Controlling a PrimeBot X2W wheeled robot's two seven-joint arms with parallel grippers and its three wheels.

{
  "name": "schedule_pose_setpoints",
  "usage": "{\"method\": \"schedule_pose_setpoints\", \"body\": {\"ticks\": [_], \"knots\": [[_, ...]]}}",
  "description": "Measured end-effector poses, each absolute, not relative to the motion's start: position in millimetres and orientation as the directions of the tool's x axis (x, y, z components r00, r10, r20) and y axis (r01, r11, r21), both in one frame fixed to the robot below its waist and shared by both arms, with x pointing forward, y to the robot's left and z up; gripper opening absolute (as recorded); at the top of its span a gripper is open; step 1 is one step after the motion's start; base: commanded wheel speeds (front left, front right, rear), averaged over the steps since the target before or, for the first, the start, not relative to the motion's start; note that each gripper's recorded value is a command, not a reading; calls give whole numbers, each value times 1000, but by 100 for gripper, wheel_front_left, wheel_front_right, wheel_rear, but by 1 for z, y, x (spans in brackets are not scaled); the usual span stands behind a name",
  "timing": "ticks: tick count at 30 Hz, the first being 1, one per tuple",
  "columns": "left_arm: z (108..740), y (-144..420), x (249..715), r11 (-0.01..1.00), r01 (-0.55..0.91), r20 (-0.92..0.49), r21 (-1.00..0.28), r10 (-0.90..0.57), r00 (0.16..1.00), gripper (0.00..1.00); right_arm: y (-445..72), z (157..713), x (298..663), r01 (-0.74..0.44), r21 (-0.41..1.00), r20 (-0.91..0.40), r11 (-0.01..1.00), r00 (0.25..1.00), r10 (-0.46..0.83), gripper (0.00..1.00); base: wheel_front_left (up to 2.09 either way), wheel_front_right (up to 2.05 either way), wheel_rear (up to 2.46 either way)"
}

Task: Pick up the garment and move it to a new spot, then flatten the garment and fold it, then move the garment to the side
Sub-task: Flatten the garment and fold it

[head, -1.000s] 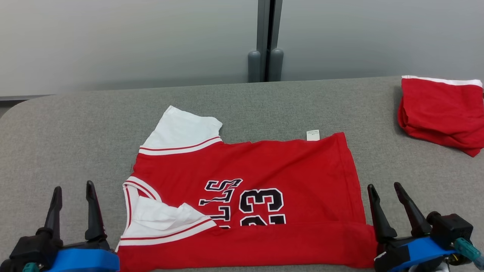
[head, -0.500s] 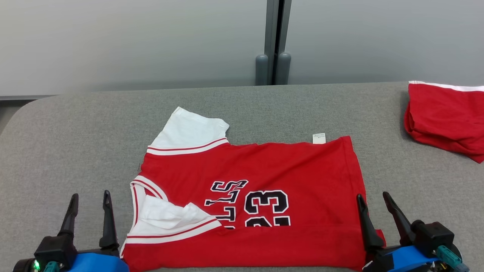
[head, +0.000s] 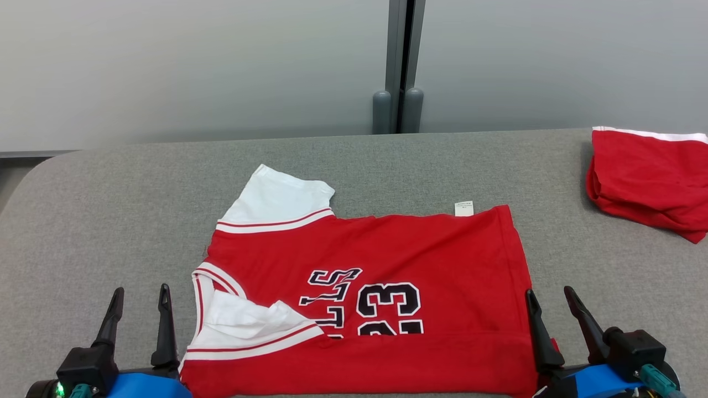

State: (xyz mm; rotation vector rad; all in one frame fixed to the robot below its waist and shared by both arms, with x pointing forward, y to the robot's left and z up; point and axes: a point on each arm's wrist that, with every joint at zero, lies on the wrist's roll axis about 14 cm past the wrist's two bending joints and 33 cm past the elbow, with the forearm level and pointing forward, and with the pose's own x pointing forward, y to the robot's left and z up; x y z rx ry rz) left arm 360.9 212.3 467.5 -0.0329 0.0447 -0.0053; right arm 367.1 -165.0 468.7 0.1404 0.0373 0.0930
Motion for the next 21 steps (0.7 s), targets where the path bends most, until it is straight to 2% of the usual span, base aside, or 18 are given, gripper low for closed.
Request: {"method": "schedule_pose_setpoints", "body": {"ticks": [21], "knots": [[459, 211, 362, 999, 26, -75, -28, -28, 997, 100, -165, 460, 362, -85, 148, -59, 985, 994, 94, 100, 0, 0, 0]]}}
